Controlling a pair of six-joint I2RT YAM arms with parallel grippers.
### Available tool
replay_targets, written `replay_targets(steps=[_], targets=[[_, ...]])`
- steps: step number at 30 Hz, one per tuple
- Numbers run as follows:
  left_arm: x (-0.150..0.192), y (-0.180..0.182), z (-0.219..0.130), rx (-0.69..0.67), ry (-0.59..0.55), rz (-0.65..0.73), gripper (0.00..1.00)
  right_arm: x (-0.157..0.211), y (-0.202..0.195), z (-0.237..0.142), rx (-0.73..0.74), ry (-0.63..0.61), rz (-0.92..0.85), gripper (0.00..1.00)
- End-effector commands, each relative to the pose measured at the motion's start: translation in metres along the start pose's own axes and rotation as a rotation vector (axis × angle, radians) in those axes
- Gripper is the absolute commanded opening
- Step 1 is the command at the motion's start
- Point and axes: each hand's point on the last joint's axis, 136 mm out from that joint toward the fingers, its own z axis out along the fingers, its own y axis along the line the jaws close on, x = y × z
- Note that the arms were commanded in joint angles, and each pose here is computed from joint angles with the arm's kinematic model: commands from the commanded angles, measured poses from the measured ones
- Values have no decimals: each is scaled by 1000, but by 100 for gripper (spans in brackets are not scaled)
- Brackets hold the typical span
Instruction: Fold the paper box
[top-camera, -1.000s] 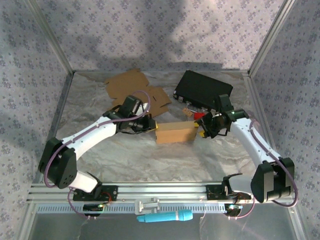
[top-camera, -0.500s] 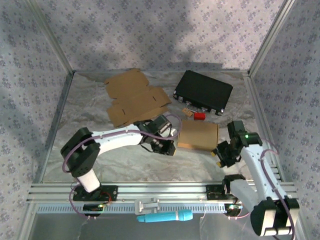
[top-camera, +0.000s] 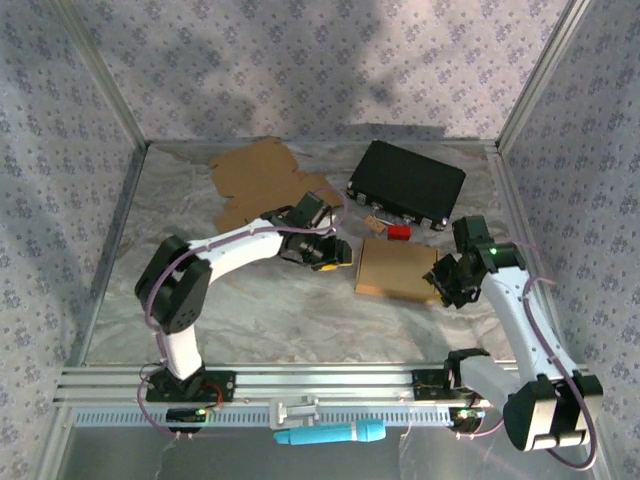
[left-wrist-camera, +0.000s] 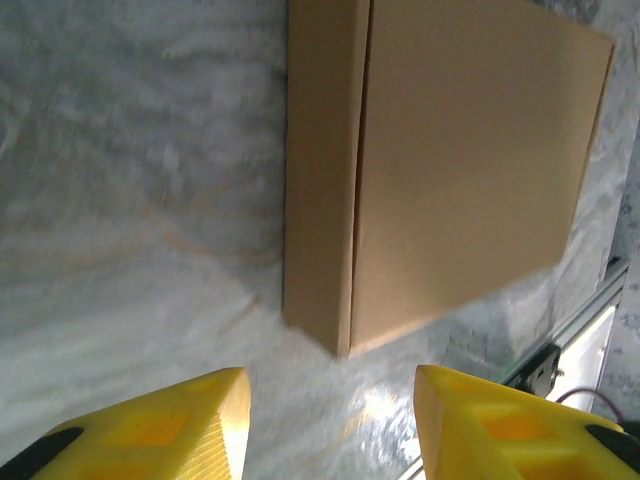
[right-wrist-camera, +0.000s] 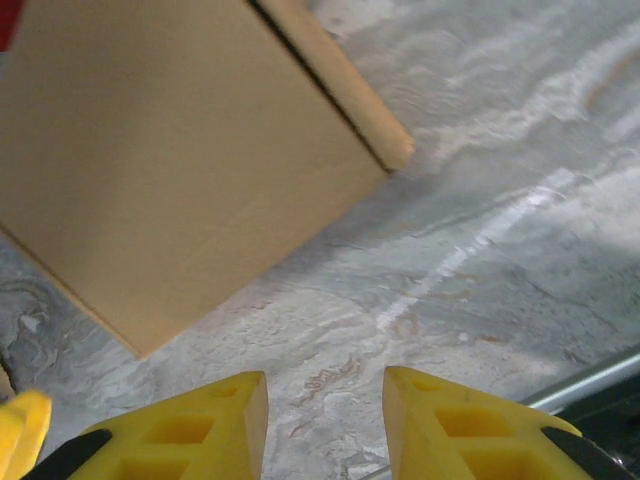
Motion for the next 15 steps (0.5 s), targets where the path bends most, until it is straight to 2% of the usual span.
replay_targets(steps=[1, 10, 15], targets=[[-8, -16, 18, 49, 27, -2, 47, -10, 20, -11, -30, -32, -96, 38], [-5, -28, 54, 64, 107, 4, 45, -20, 43, -26, -44, -25, -169, 43], [3, -39, 71, 90, 131, -7, 37, -31, 44, -35, -61, -56, -152, 43]])
